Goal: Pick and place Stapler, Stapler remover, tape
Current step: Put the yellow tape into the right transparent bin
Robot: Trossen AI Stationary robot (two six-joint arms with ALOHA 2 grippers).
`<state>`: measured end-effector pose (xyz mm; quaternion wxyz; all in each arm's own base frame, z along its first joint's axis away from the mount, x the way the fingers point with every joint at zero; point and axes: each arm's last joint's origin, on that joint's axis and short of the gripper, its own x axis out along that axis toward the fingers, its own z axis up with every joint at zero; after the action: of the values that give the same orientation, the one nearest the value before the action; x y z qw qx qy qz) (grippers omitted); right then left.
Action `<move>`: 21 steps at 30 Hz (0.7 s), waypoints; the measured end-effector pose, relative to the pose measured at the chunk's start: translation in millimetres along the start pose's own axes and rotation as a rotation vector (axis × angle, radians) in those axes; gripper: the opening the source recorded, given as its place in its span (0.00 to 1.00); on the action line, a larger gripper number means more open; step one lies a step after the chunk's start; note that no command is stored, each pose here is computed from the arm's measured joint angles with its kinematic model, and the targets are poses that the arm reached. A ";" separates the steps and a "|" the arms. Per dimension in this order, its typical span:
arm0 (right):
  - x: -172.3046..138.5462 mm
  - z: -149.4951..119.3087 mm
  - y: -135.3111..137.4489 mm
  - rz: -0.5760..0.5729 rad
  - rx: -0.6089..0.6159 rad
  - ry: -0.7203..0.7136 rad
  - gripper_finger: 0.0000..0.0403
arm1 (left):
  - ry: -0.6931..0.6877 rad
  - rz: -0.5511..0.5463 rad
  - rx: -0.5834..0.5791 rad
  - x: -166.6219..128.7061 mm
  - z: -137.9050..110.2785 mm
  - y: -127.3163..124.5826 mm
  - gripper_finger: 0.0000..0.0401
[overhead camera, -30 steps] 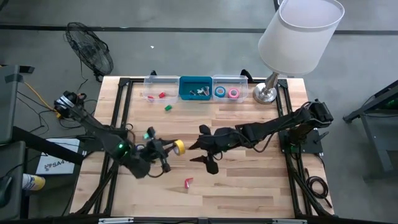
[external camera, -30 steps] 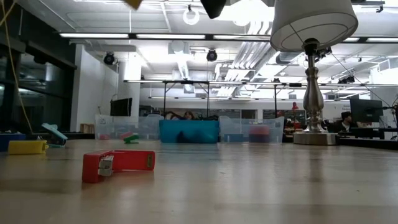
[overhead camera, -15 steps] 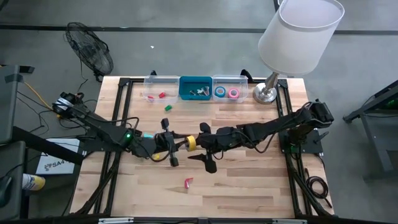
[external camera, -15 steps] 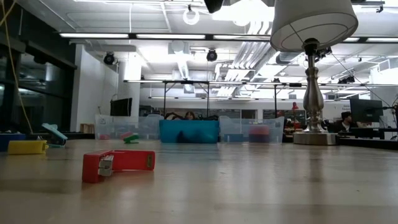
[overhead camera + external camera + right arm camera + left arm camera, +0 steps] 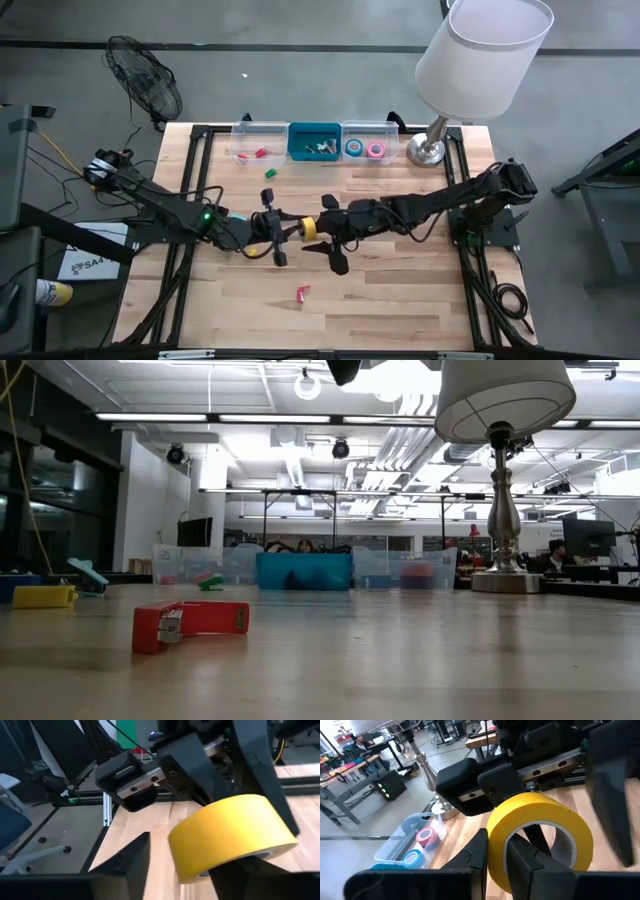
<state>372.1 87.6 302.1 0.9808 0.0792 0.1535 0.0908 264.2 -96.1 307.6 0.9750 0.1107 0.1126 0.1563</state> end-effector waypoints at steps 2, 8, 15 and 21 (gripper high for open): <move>0.0 -0.8 -3.6 -0.009 0.013 0.014 0.33 | 0.004 0.001 0.009 0.3 -0.6 -0.1 0.11; -0.6 -0.4 -11.7 -0.027 0.016 0.035 0.11 | 0.011 0.015 0.027 0.9 -1.5 0.2 0.12; -2.2 -3.8 -27.2 -0.078 0.094 0.093 0.09 | 0.035 0.074 0.155 0.9 -3.8 1.9 0.20; -4.8 -12.3 -47.9 -0.157 0.165 0.191 0.09 | 0.078 0.175 0.207 -1.6 -6.2 6.7 0.42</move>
<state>371.1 41.6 283.1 0.9560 0.1382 0.2587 0.0082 259.2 -89.3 303.6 0.9360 0.2139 0.1557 0.2323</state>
